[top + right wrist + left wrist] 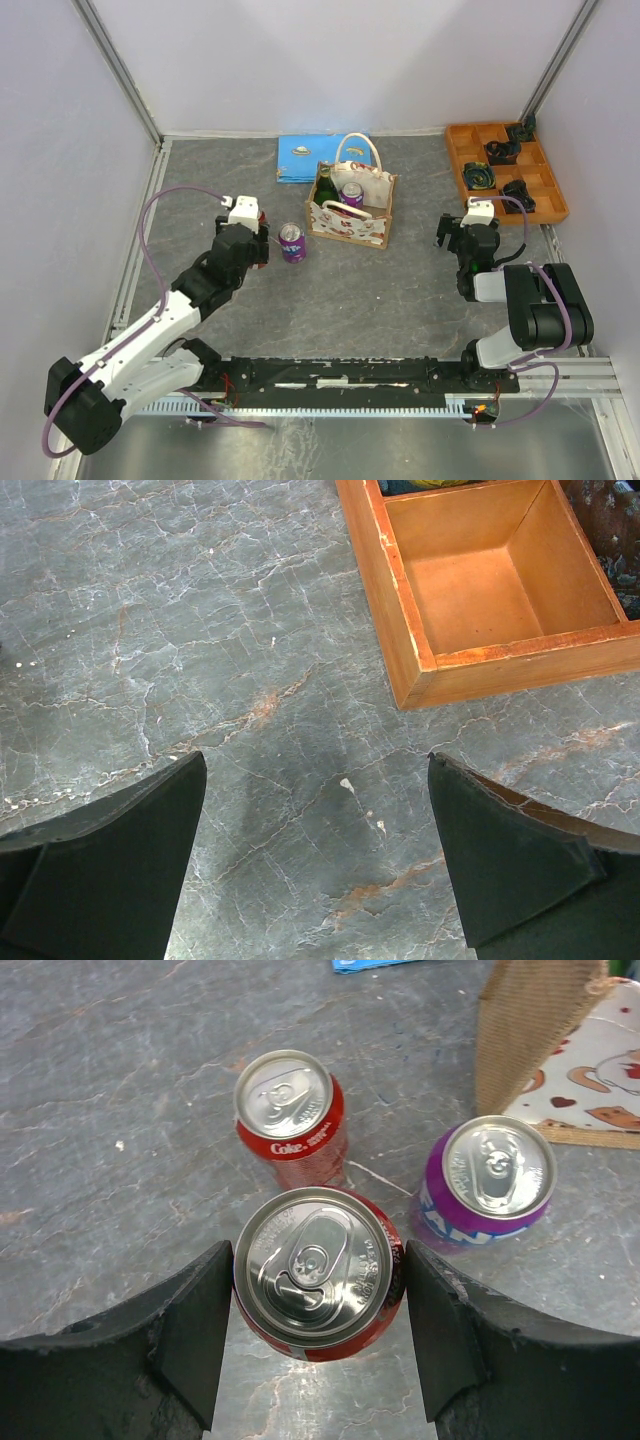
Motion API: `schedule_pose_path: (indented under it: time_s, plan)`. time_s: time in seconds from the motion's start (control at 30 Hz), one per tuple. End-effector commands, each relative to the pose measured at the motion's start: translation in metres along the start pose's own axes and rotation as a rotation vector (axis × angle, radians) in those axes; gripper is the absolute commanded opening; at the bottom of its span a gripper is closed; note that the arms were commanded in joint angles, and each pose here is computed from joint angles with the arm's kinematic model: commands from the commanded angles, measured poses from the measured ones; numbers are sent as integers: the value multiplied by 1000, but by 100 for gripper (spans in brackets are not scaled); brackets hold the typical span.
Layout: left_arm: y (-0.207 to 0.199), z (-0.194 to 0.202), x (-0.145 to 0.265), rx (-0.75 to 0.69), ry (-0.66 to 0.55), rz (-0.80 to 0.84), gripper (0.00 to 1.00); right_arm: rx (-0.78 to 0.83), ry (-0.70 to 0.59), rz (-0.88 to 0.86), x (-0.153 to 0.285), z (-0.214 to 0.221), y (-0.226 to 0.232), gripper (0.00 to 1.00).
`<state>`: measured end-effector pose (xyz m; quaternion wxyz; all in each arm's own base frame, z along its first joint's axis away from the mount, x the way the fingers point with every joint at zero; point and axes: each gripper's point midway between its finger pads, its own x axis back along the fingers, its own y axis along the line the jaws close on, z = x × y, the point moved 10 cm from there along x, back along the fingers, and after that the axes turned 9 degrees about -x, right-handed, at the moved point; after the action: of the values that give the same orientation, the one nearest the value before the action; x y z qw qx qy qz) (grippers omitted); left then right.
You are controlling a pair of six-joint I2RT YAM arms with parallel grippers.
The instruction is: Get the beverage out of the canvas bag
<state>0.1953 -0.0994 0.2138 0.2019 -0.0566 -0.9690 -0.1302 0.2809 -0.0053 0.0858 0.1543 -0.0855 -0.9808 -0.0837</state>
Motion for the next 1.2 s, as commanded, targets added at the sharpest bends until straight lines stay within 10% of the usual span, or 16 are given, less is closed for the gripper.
schedule_pose_path:
  time_s: [0.0,0.77,0.87,1.07,1.17]
  plan:
    - [6,-21,-1,164,-132,-121,3,1,-57,-14,-5,-14,3,99]
    - [3,36,-19,247,-235,-211,6,2,-56,-15,-5,-13,3,99]
    - [-1,36,-25,220,-207,-206,23,3,-56,-15,-5,-13,3,99]
    - [-3,28,-30,199,-157,-219,88,3,-57,-15,-5,-13,3,99]
    - [0,23,-28,195,-154,-235,93,2,-58,-15,-5,-14,3,99]
